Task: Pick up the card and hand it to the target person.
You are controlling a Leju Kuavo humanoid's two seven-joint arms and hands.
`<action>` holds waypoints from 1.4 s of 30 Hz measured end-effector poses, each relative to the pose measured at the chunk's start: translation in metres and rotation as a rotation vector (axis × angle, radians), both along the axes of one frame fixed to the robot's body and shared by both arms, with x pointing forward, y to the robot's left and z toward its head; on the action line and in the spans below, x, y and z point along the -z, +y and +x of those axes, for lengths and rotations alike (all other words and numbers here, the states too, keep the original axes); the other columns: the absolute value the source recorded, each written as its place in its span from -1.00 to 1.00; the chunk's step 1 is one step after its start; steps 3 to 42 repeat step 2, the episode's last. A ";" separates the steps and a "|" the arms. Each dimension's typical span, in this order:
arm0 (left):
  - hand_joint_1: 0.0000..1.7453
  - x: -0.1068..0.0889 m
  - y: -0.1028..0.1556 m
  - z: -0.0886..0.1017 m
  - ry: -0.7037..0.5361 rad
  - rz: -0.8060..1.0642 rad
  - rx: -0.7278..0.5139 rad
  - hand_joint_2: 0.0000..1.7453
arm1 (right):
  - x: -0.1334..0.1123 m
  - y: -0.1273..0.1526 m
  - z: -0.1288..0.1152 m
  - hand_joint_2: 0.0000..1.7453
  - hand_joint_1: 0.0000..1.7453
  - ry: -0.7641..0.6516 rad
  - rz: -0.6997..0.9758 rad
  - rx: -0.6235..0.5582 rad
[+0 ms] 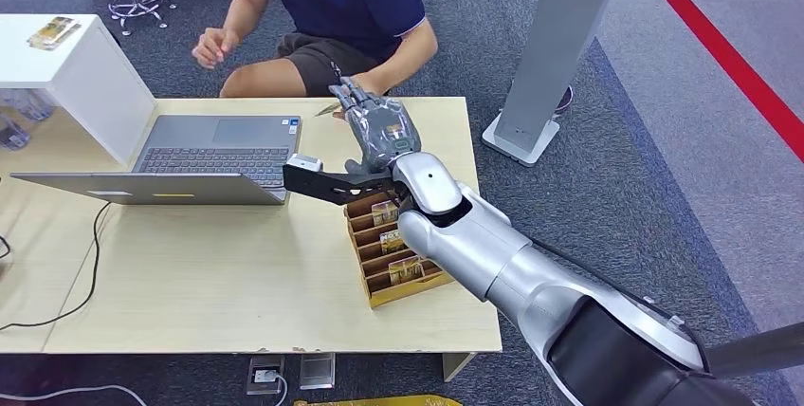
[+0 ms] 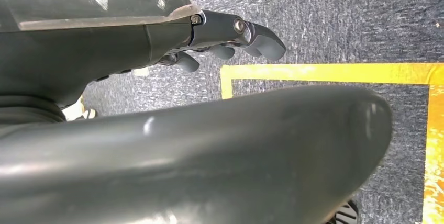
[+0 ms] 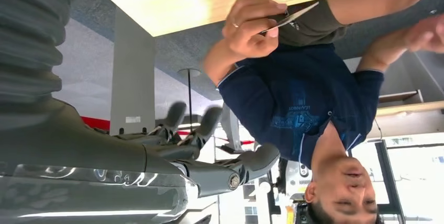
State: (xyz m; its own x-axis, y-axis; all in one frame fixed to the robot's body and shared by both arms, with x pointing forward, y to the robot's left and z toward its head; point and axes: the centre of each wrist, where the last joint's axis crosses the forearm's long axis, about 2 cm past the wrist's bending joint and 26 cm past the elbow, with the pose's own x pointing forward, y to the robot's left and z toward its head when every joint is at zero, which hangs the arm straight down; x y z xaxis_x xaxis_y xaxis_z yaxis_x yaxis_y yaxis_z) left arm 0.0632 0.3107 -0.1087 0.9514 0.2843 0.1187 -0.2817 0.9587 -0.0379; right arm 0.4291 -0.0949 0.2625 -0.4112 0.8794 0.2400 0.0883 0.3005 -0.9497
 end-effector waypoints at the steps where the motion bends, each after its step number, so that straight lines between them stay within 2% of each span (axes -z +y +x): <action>1: -1.00 0.000 0.000 0.000 -0.001 0.000 -0.002 -1.00 | 0.000 0.000 0.000 1.00 -1.00 -0.004 0.004 0.002; 42: -1.00 0.000 0.000 0.000 -0.001 0.000 -0.003 -1.00 | 0.000 0.000 0.000 1.00 -1.00 -0.006 0.006 0.003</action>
